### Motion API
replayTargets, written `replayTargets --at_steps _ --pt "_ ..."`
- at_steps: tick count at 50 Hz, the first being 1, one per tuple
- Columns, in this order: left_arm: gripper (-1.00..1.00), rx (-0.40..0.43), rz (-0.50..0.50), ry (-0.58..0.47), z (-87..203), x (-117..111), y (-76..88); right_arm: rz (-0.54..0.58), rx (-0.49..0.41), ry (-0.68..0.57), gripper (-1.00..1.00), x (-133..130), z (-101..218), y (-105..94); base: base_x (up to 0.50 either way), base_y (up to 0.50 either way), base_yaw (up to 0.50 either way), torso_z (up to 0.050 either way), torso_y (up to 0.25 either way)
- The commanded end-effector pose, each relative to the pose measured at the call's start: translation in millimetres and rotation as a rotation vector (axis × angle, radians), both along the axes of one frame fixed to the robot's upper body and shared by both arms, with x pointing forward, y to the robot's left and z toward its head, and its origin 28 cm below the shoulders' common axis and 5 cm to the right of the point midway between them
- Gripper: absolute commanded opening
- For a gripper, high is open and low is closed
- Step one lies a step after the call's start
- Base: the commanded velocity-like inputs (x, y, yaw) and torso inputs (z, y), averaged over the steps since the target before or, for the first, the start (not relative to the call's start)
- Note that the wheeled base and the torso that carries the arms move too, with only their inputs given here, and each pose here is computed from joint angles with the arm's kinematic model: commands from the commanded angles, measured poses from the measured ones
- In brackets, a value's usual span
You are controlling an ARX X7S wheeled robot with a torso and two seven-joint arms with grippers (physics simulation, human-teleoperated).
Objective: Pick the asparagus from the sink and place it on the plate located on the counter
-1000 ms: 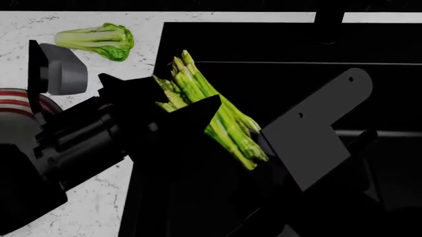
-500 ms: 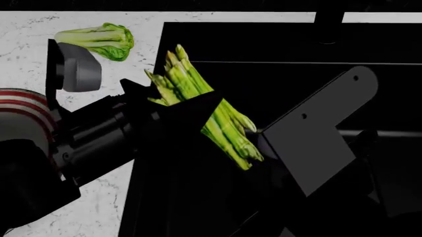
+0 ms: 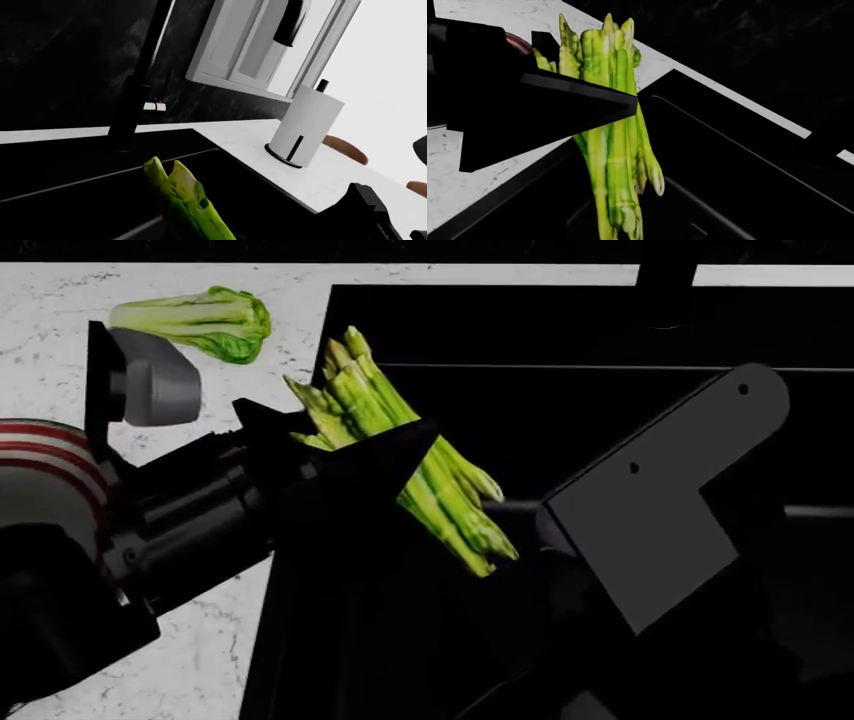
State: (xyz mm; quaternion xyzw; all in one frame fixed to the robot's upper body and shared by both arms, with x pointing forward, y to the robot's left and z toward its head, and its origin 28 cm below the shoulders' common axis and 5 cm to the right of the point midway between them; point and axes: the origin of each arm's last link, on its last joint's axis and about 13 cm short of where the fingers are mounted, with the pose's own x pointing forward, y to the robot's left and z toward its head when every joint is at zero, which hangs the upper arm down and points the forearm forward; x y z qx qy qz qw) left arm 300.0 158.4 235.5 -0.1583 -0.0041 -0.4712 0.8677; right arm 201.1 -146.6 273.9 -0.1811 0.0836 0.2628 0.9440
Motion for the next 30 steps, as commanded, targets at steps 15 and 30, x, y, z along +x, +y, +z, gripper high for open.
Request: replayTargets --at_steps 15,30 --pt "-1.00 0.143 0.206 -0.127 23 -21 8.2 -0.056 0.005 -0.031 1.00 -1 -4 -14.1 0.00 0.00 0.00 0.000 0.000" --pt "-1.00 0.146 0.340 -0.162 36 -44 20.8 -0.040 -0.001 -0.027 1.00 5 -6 -8.0 0.00 0.00 0.00 0.000 0.000"
